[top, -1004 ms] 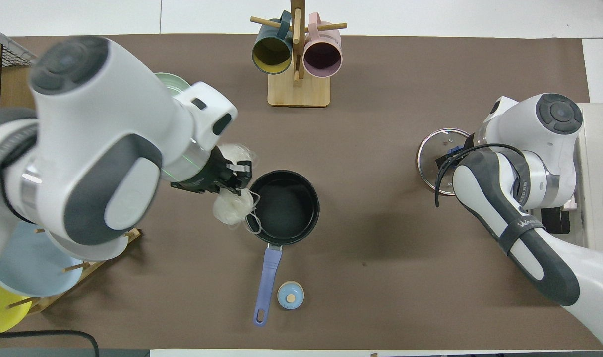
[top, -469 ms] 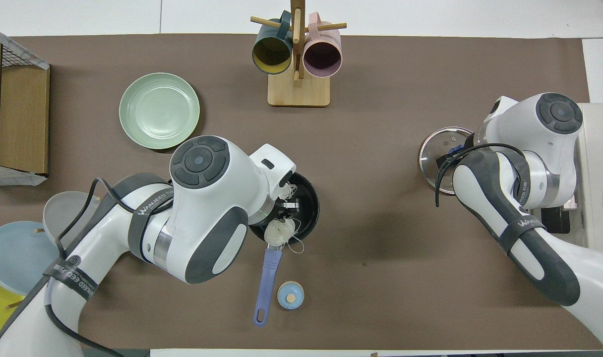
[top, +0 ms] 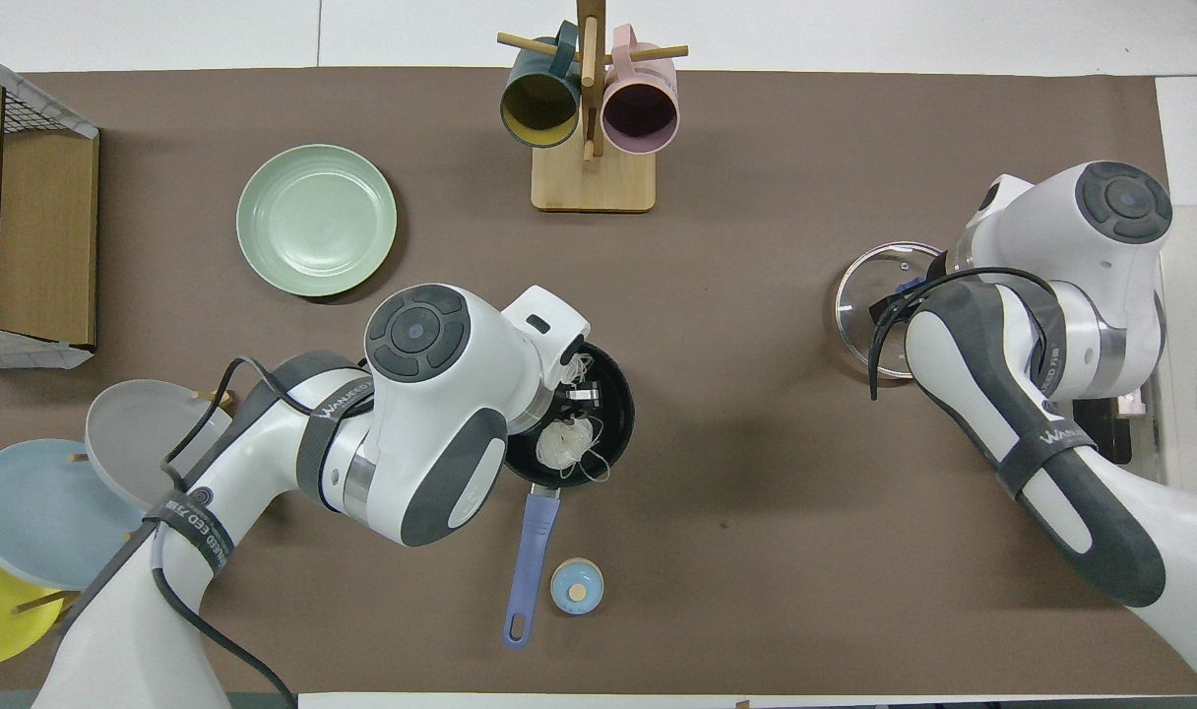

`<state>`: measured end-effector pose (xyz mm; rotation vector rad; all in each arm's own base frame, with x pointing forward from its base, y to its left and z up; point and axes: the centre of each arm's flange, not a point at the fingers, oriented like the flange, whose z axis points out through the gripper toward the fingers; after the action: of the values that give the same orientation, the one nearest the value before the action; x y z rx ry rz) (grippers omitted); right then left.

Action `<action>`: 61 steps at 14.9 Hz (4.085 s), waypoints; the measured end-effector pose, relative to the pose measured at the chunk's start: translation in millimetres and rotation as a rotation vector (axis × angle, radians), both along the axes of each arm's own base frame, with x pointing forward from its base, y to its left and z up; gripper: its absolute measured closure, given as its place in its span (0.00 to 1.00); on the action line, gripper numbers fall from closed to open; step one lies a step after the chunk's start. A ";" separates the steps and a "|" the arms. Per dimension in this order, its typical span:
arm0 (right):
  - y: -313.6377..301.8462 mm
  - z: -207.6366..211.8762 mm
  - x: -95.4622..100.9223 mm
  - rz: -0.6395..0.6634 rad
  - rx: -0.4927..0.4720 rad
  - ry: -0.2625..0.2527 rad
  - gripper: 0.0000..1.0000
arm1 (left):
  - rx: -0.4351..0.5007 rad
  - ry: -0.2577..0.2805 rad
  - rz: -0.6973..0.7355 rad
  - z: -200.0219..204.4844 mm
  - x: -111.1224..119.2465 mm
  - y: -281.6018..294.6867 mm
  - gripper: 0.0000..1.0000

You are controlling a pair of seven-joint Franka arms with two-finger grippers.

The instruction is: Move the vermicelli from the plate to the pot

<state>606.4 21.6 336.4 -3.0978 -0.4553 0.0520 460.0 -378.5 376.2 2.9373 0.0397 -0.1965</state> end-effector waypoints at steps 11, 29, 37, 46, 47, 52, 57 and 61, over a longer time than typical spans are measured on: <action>32.9 44.4 4.1 0.008 0.077 -0.016 0.38 | -0.006 -0.009 -0.078 21.8 5.7 13.0 0.26; 389.3 121.0 -104.6 -0.329 0.113 -0.032 0.47 | 0.134 -0.101 -0.118 202.9 94.6 280.1 0.00; 421.2 52.9 -114.1 -0.308 0.020 -0.029 0.47 | 0.210 -0.071 -0.115 239.9 98.0 294.3 0.00; 419.5 53.7 -112.4 -0.358 0.019 -0.028 0.47 | 0.214 -0.074 -0.087 232.6 87.4 296.3 0.00; 418.2 53.5 -111.3 -0.361 0.018 -0.028 0.47 | 0.214 -0.084 -0.088 238.0 84.5 295.2 0.00; 417.0 52.9 -110.6 -0.377 0.018 -0.025 0.47 | 0.217 -0.085 -0.092 240.2 74.0 292.4 0.00; 418.6 53.0 -112.1 -0.414 0.039 0.006 0.46 | 0.165 -0.062 -0.073 230.7 74.0 292.9 0.00; 418.7 48.7 -113.8 -0.416 0.041 0.009 0.44 | 0.180 -0.066 -0.067 231.9 75.1 299.2 0.00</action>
<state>492.6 440.3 385.1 -3.0774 0.1898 0.0508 535.1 -79.3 608.0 3.1251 -0.0543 -0.1108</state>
